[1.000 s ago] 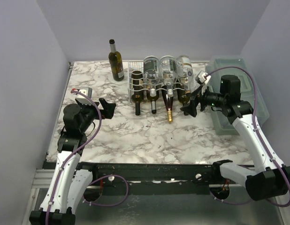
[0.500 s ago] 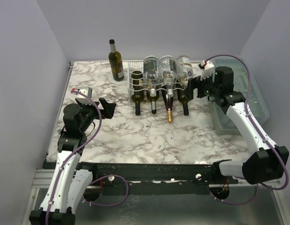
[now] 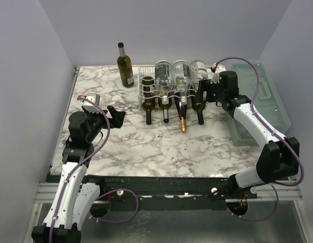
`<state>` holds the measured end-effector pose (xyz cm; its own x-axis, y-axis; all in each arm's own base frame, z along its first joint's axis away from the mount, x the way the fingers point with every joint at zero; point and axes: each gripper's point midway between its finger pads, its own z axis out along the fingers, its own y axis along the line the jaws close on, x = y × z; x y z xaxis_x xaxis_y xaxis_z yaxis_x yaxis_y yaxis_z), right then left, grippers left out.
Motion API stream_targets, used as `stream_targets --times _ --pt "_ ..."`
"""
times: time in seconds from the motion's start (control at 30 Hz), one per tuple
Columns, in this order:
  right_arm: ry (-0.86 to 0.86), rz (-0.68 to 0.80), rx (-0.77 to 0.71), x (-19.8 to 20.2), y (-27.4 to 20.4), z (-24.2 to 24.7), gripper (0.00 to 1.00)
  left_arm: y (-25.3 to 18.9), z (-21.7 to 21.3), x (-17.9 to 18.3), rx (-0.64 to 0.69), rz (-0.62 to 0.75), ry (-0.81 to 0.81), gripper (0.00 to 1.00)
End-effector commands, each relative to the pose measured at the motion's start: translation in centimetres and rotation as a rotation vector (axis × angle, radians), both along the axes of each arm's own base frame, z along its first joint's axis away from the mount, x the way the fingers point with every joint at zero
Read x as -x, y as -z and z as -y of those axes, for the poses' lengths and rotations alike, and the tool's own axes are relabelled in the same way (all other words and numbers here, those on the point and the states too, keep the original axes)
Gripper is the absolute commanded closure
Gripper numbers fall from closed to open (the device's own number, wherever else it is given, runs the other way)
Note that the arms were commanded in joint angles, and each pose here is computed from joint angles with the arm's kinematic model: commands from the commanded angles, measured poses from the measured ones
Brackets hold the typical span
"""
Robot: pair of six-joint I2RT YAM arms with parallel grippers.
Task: Take the wine bottle off the wine rack
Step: Pick up the wine bottle from the wine rack.
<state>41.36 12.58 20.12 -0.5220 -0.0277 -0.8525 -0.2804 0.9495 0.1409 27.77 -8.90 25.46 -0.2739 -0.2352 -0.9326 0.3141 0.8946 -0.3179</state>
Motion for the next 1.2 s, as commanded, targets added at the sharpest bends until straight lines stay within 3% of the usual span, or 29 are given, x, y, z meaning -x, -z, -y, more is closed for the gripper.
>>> stream_targets --times 0.0,0.13,0.93,1.17 --pt "0.069 0.018 0.004 -2.1 0.1 -0.1 0.21 -1.0 0.4 0.0 -0.001 0.034 0.024 0.01" --pt "0.079 -0.002 0.019 -2.7 1.2 -0.6 0.28 -1.0 0.4 0.0 -0.002 0.035 0.024 0.01" --pt "0.142 -0.085 0.061 -4.5 4.6 -1.6 0.41 -1.2 0.3 0.1 -0.006 0.044 0.019 0.01" --pt "0.146 -0.092 0.064 -4.6 5.0 -1.7 0.49 -1.2 0.3 0.1 -0.006 0.045 0.022 0.01"
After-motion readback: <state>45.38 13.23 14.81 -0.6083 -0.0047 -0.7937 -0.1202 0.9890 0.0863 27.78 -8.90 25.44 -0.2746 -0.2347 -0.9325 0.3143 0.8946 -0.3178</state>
